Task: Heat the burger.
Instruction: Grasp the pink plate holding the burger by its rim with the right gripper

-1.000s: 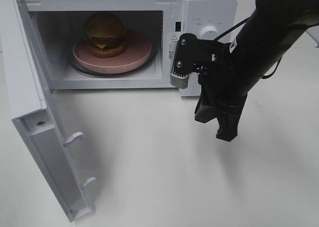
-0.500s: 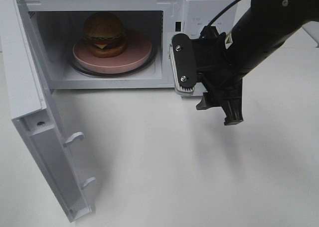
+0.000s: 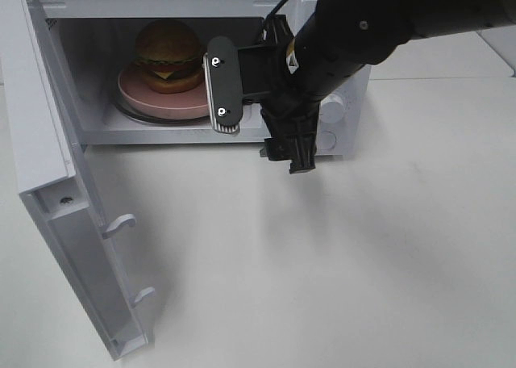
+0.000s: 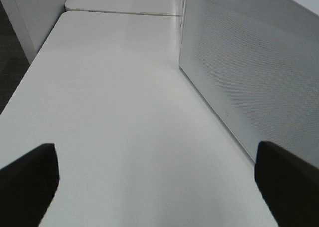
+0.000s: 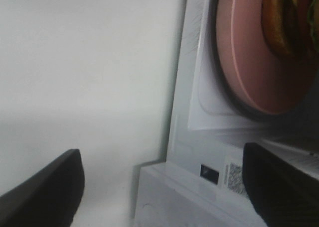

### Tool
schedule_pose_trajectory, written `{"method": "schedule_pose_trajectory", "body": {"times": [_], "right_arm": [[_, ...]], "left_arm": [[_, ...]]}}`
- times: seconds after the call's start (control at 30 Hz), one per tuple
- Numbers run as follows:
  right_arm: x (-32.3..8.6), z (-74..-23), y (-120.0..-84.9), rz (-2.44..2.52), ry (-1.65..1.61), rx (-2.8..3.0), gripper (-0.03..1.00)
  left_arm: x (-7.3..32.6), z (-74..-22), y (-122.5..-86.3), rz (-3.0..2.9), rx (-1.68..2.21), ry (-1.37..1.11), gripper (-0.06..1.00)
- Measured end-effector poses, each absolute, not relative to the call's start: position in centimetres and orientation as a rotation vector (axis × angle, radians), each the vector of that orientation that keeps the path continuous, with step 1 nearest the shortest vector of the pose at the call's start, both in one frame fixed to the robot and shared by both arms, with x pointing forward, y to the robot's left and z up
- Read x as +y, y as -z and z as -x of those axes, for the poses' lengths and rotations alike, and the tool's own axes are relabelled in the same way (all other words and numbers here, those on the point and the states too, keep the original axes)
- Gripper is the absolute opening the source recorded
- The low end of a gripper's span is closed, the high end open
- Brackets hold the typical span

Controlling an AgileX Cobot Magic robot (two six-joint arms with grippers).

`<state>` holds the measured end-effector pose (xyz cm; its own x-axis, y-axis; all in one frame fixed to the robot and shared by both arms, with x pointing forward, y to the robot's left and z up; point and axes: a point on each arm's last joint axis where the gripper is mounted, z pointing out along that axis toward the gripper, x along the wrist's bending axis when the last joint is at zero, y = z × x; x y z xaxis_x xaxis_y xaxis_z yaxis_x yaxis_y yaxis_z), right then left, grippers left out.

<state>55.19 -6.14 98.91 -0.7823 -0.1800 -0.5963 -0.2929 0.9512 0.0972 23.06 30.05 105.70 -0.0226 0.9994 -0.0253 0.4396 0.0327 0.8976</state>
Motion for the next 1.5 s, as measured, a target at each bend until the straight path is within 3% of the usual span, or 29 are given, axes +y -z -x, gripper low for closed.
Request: {"method": "schedule_pose_trajectory", "body": {"times": [0.9, 1.5], "right_arm": [[1.7, -62.4, -93.1, 0.312, -0.348, 2.445, 0.81], [1.8, -66.0, -90.0, 0.256, -0.343, 2.468, 0.77]], "left_arm": [[30.1, -23.1, -105.7, -1.504, 1.563, -0.948, 0.99], [30.1, -23.1, -105.7, -1.504, 1.563, -0.948, 0.99]]}}
